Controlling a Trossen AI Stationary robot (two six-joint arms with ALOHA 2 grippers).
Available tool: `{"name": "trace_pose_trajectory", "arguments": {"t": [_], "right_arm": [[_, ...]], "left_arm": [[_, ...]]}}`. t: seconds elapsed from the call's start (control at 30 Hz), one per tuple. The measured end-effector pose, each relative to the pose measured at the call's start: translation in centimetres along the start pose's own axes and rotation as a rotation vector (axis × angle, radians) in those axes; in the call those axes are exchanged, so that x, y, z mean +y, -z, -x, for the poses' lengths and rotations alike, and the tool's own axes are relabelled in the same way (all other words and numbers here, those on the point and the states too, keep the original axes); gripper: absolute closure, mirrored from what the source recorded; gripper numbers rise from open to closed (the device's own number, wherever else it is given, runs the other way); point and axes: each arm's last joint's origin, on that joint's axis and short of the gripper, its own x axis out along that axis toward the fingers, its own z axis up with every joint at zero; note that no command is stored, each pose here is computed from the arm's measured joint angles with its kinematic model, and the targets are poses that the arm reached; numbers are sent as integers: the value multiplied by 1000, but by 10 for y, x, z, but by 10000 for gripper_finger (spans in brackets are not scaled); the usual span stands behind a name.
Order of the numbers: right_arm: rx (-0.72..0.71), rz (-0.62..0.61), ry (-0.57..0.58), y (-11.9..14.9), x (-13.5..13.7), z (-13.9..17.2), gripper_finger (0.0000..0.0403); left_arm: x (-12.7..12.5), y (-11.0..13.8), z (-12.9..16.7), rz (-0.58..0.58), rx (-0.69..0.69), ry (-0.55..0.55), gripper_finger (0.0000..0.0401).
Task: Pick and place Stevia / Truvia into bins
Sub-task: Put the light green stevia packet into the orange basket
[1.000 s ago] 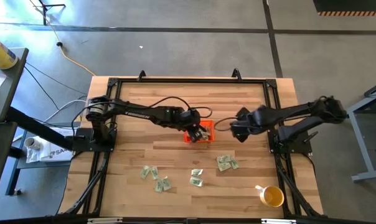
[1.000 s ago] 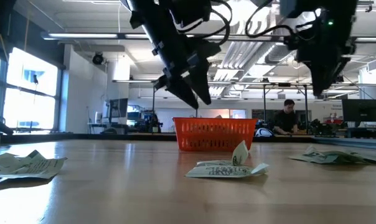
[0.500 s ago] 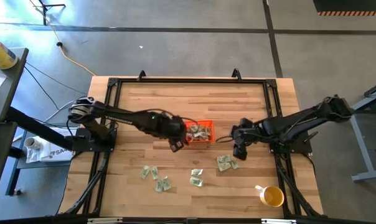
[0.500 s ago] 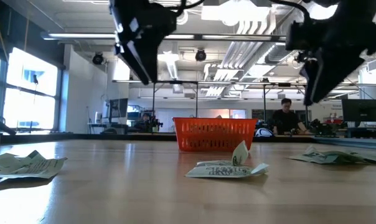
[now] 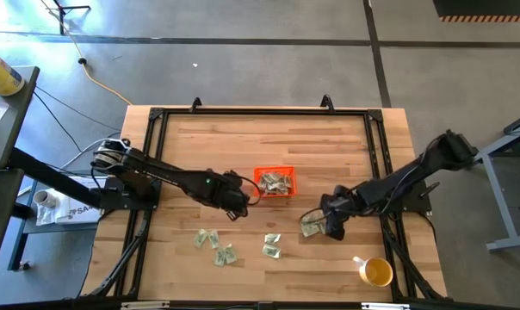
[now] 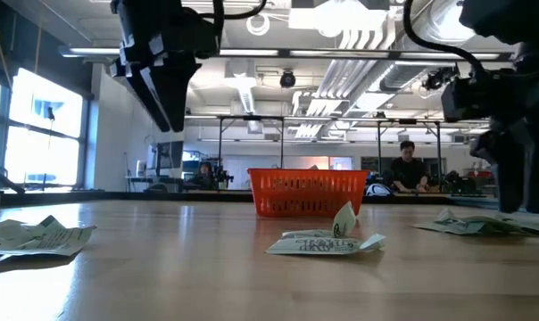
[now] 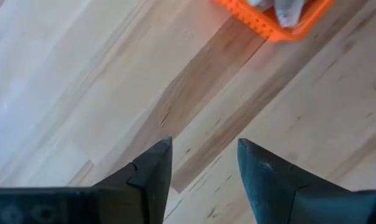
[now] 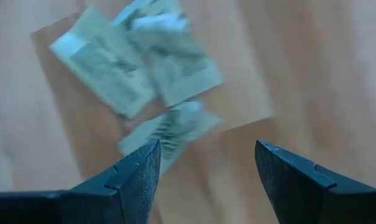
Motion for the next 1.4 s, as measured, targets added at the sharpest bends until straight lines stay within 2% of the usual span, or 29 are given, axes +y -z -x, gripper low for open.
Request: {"name": "trace_pose_trajectory", "arguments": {"t": [0.23,0.4,0.57,0.7,0.87,1.1,1.13,1.27,1.33,1.4], "right_arm": [[10,-108,-23,11,19,-13,151],[-41,-189,77,16,22,-22,151],[-146,-183,201,17,19,-30,151],[-145,-195,277,16,13,-35,162],[-114,-239,292,11,3,-33,223],[-132,-333,290,-1,-14,-17,382],[-139,-350,287,-3,-17,-12,391],[-306,-437,251,-33,-19,19,382],[-374,-408,245,-50,-20,34,392],[-435,-327,202,-73,-17,48,397]], "left_arm": [[2,2,-5,-10,6,-12,187],[1,2,-5,-31,-6,-17,187],[2,2,-5,-35,-16,-24,187],[2,1,-5,-38,-26,-31,187],[2,1,-5,-38,-25,-31,187],[4,3,-5,-47,-12,-48,187],[5,4,-5,-51,-1,-55,187],[10,11,-7,-17,38,-62,187],[18,19,-8,19,50,-48,187],[26,31,-8,76,43,-19,187]]}}
